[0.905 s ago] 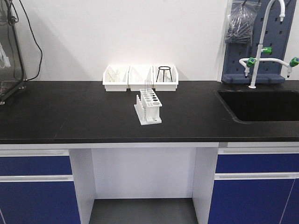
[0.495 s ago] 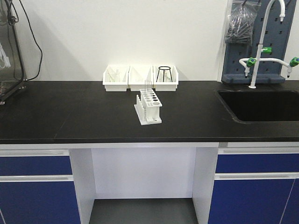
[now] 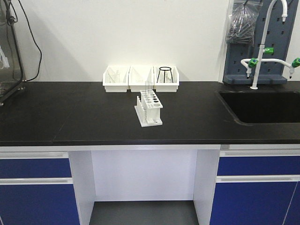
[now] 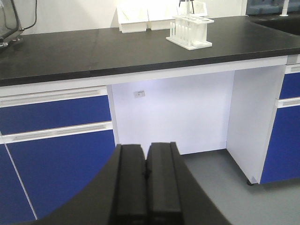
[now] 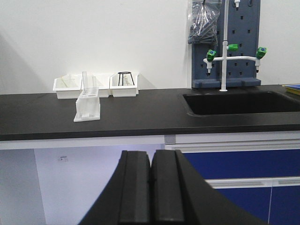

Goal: Flip and reinsert test tube from rack
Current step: 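Drive the base toward the white test-tube rack on the bench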

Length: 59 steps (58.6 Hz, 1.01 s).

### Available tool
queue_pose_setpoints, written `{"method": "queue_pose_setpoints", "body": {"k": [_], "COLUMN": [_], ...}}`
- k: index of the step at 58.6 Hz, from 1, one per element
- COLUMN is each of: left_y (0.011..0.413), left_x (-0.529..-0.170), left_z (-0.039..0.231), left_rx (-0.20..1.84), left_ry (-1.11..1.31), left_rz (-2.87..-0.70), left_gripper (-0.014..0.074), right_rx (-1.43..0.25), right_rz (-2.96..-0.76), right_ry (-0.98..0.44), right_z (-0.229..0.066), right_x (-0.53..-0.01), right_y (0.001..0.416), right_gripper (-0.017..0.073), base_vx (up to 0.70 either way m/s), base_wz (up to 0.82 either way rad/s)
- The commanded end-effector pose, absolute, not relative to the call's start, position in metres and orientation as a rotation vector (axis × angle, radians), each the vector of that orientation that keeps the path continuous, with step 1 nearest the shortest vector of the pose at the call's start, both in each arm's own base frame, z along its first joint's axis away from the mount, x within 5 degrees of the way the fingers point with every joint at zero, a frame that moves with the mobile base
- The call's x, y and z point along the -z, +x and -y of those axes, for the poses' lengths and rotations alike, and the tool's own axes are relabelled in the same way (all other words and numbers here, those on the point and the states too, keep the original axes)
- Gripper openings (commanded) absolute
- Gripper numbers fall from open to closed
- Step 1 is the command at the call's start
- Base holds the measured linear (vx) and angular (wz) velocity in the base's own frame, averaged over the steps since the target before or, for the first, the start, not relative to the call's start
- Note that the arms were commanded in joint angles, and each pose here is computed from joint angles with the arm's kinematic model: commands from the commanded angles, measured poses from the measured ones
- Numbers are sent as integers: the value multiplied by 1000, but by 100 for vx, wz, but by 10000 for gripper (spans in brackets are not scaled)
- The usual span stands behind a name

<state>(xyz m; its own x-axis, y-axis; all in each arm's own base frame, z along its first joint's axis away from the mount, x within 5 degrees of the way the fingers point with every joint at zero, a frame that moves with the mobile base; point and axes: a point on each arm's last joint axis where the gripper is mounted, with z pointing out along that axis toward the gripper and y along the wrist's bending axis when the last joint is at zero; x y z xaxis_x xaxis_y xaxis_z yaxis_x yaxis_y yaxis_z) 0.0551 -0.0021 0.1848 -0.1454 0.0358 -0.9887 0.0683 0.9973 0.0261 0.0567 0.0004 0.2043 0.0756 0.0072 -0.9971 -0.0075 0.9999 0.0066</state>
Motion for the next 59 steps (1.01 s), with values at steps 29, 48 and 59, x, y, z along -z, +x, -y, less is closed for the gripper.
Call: {"method": "queue_pose_setpoints", "body": {"k": [29,48,59], "left_y": [55,55,55], "left_x": [-194,-194,-194], "left_z": [3,3,3], "left_rx": [53,53,53], "left_ry": [74,74,74], "left_rz": [-1627,-1627,-1627], "left_gripper": [-6,-6,-6], "right_rx": [-6,-6,-6], "right_rz": [-1409,-1410,-1410], "right_ry": [-17,-17,-17], "right_z": [-1,-1,-1], "right_x": [-211,-211,-211], "right_y": [55,55,55], "right_gripper": [-10,-10,-10], "base_vx": [22,38,40], "base_wz": [-4,7,5]}}
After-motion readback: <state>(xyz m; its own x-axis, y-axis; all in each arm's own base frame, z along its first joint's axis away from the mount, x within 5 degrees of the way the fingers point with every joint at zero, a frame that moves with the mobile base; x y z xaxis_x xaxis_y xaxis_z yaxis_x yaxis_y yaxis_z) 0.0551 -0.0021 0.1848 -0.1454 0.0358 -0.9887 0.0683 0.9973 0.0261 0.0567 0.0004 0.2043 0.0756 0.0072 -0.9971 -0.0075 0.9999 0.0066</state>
